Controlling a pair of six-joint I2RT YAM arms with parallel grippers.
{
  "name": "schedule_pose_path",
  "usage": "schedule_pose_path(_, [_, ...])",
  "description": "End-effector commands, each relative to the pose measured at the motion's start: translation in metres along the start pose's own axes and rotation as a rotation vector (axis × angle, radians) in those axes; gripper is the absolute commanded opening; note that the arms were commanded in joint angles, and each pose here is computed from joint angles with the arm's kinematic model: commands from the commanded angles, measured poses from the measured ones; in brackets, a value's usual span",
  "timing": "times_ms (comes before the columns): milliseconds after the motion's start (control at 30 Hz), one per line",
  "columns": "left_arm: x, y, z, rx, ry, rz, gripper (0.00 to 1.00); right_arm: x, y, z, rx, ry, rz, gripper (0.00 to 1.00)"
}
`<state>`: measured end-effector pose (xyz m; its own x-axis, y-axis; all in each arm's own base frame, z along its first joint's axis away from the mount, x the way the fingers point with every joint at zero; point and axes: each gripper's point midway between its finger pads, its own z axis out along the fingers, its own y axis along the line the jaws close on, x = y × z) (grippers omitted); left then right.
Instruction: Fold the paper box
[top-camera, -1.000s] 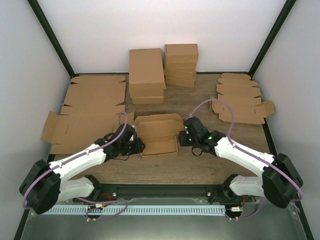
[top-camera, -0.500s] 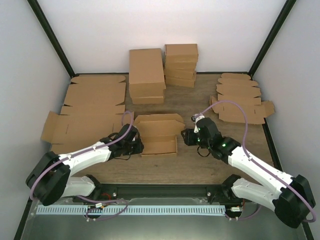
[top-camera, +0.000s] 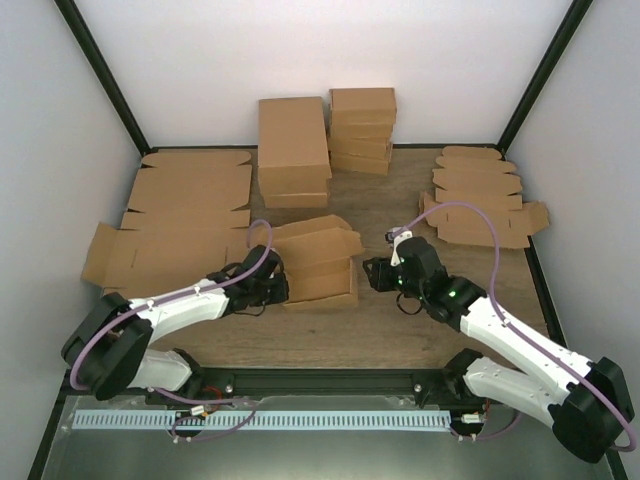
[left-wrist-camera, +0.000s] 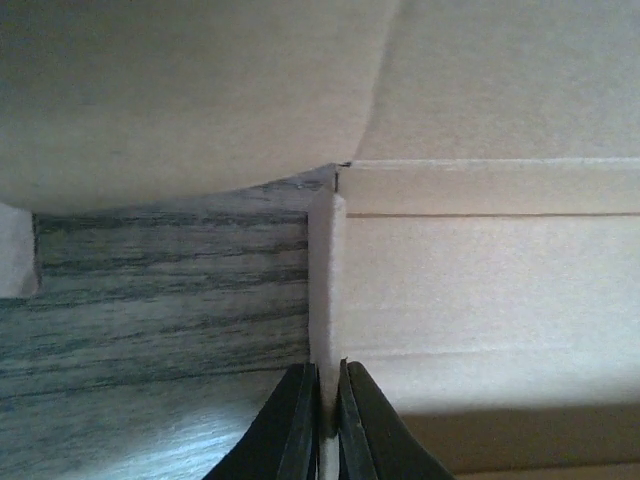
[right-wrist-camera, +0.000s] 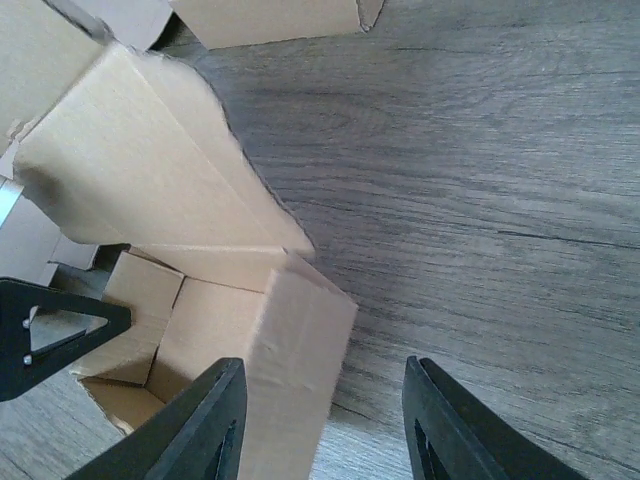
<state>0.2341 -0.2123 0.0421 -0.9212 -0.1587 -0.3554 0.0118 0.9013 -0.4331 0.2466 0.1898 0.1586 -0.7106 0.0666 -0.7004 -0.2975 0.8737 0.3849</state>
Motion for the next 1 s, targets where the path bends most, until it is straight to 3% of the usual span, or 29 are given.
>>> schedule_pose_path(0, [-0.020, -0.014, 0.001, 0.027, -0.060, 0.009, 0.08, -0.007, -0.004, -0.005, 0.019, -0.037, -0.007, 0.46])
schedule_pose_path(267, [-0.039, -0.020, -0.002, -0.023, -0.094, 0.058, 0.11, -0.007, -0.007, -0.006, 0.036, -0.040, -0.008, 0.46])
schedule_pose_path(433, [-0.047, -0.027, -0.010, -0.031, -0.098, 0.116, 0.32, -0.010, -0.006, -0.007, 0.033, -0.055, -0.011, 0.47])
schedule_pose_path(533, [-0.053, -0.031, -0.026, -0.026, -0.126, 0.140, 0.43, -0.012, -0.006, -0.004, 0.035, -0.055, -0.035, 0.51])
schedule_pose_path(867, [-0.071, -0.024, -0.080, 0.016, -0.186, 0.179, 0.59, -0.029, 0.010, -0.005, -0.078, -0.093, -0.110, 0.66])
schedule_pose_path(967, [-0.082, -0.015, -0.087, 0.041, -0.200, 0.177, 0.66, -0.036, 0.009, -0.008, -0.112, -0.104, -0.086, 0.79])
